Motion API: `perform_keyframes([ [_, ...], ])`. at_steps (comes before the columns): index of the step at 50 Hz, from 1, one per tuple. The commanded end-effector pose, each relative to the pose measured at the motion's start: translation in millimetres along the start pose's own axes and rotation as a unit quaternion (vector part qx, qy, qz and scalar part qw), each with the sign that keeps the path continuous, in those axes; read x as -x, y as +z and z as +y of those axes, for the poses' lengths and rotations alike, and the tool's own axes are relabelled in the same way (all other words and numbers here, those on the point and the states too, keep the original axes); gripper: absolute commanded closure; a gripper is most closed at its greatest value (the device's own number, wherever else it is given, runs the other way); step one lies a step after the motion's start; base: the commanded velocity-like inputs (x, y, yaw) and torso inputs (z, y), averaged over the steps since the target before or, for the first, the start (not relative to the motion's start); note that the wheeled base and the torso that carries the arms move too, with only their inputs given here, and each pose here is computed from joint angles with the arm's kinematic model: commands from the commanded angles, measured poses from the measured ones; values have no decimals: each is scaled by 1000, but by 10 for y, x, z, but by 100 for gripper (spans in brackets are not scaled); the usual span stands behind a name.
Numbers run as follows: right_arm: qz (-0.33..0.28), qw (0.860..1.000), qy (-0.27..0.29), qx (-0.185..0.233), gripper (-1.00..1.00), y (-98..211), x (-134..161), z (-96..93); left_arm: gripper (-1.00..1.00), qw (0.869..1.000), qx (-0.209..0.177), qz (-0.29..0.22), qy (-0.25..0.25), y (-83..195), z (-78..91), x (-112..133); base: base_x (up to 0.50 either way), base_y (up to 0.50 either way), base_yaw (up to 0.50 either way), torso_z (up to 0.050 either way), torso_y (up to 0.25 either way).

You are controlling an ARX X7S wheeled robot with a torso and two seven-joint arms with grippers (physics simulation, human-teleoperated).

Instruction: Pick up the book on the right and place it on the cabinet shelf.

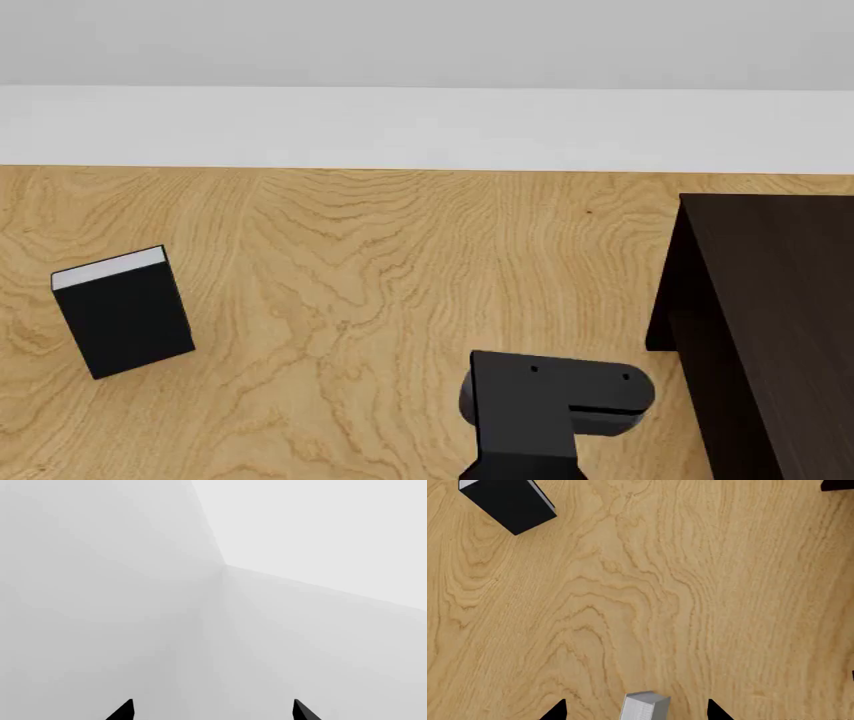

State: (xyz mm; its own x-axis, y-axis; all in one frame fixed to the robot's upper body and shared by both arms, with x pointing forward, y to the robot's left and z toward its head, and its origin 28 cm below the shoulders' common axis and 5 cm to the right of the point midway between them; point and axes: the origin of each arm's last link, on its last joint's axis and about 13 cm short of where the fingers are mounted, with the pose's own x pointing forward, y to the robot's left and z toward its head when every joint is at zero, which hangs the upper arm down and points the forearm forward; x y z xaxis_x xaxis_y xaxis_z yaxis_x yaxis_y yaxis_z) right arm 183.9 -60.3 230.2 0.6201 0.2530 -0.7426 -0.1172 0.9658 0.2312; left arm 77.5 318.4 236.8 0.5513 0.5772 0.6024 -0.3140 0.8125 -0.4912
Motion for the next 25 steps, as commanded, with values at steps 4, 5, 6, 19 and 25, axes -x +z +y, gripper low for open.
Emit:
perform_keyframes([
  [4,17,1000,-4,-1,-100,-34,-117,19,-100,1000,1,0,-1,9,-5,4,0,0,0,0,0],
  [5,19,1000,-4,-1,-100,-38,-123,19,-100,1000,0,1,-1,10,-6,3,0,0,0,0,0],
  [6,19,1000,-4,-1,-100,-40,-127,19,-100,1000,0,0,-1,10,-6,3,0,0,0,0,0],
  [19,37,999,-3,-1,-100,-93,-225,18,-100,1000,0,1,-1,8,2,3,0,0,0,0,0],
  [25,41,999,-2,1,-100,-93,-265,24,-100,1000,0,0,-2,9,1,4,0,0,0,0,0],
])
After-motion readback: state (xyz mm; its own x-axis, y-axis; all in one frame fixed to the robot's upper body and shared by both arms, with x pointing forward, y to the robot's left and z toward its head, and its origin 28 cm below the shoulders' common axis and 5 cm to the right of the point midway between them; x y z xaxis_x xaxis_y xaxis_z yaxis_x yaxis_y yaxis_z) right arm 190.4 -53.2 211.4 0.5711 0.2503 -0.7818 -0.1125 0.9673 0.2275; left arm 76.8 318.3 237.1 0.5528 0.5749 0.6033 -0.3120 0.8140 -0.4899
